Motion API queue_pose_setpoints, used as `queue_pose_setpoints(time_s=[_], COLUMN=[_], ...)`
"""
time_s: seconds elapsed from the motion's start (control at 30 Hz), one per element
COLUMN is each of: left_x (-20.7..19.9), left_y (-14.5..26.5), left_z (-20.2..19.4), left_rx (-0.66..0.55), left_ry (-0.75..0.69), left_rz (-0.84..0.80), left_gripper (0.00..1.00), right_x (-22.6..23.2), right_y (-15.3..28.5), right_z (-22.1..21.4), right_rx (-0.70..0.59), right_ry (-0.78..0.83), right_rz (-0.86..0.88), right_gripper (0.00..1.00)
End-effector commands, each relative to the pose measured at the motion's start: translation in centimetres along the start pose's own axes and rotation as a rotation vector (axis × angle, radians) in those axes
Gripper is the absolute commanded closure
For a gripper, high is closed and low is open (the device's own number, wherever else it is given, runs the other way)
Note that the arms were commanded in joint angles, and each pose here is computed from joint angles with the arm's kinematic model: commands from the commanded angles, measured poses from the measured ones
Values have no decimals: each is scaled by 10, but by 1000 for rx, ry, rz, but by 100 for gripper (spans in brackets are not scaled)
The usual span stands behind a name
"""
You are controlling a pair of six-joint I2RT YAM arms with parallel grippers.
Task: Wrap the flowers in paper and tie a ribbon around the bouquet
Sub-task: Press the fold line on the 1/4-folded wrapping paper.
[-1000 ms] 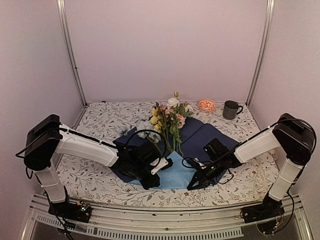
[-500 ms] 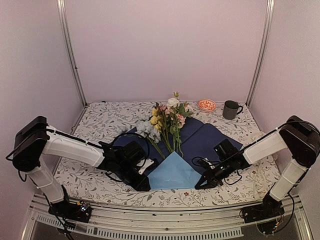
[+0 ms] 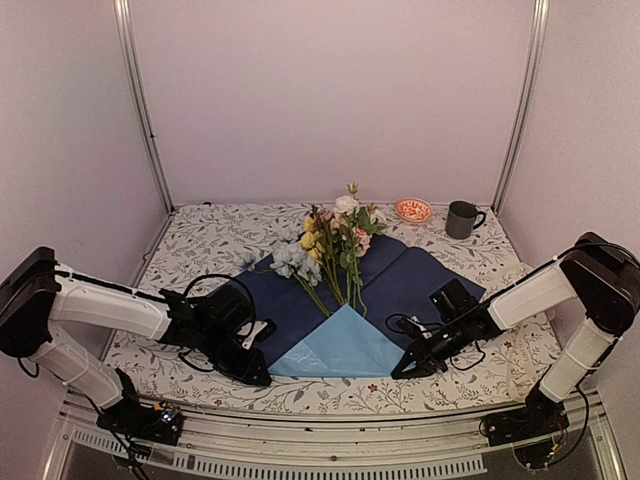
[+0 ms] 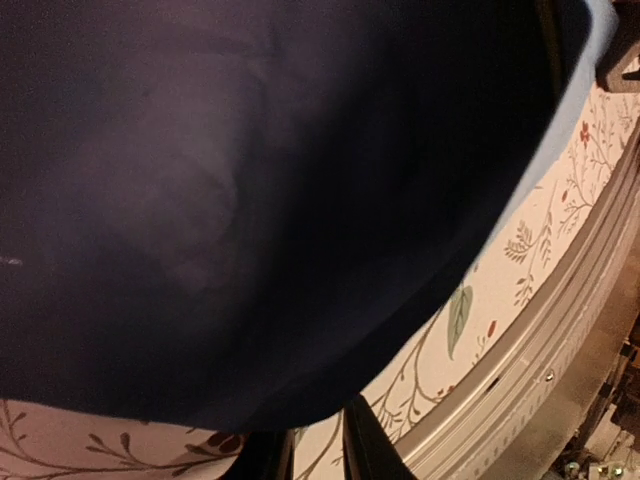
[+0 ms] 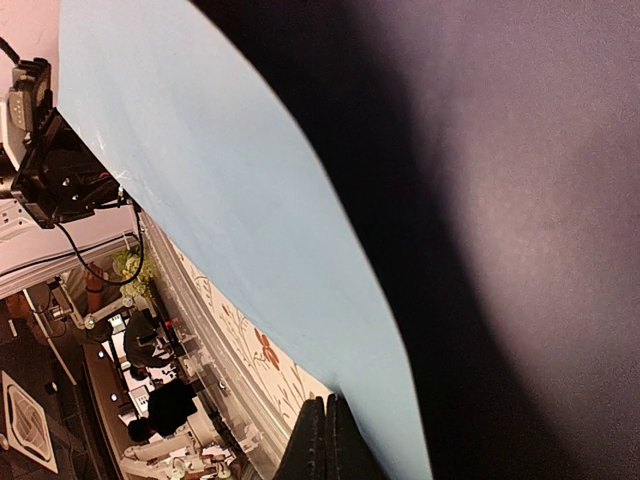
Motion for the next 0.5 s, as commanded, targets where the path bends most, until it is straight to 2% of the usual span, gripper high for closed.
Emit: queue_pose_setpoints(time_s=[0.0, 0.07, 0.13, 0.3, 0.37, 0.47], left_x=[47, 45, 25, -78, -91, -105], left_y=[6, 15, 27, 59, 49, 16], left_z=[-20, -17, -8, 15, 29, 47], left_rx=[31, 1, -42, -271, -288, -195], left_ry=[192, 208, 137, -350, -404, -475], left_rz=[132, 115, 68, -35, -25, 27], left_gripper=[82, 82, 84, 83, 82, 83], right_x=[-28, -27, -26, -25, -25, -25], right_y=[0, 0, 0, 2, 3, 7], right_z=[-25, -24, -21, -19, -17, -14], right_rx=[56, 52, 50, 39, 28, 10], right_ry=[-99, -95, -93, -92, -97, -106], right_rz=[-128, -130, -128, -143, -158, -190], right_gripper=[100, 100, 100, 100, 100, 100])
Point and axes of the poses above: each gripper's point midway between its finger pads, its own y axis back along the fingers, its own x axis along the line the jaws close on, z = x × y, the point moved 5 cm from there along y, back along the fingers, and after that the axes turned 12 degrees about y, right-handed, at the moved point
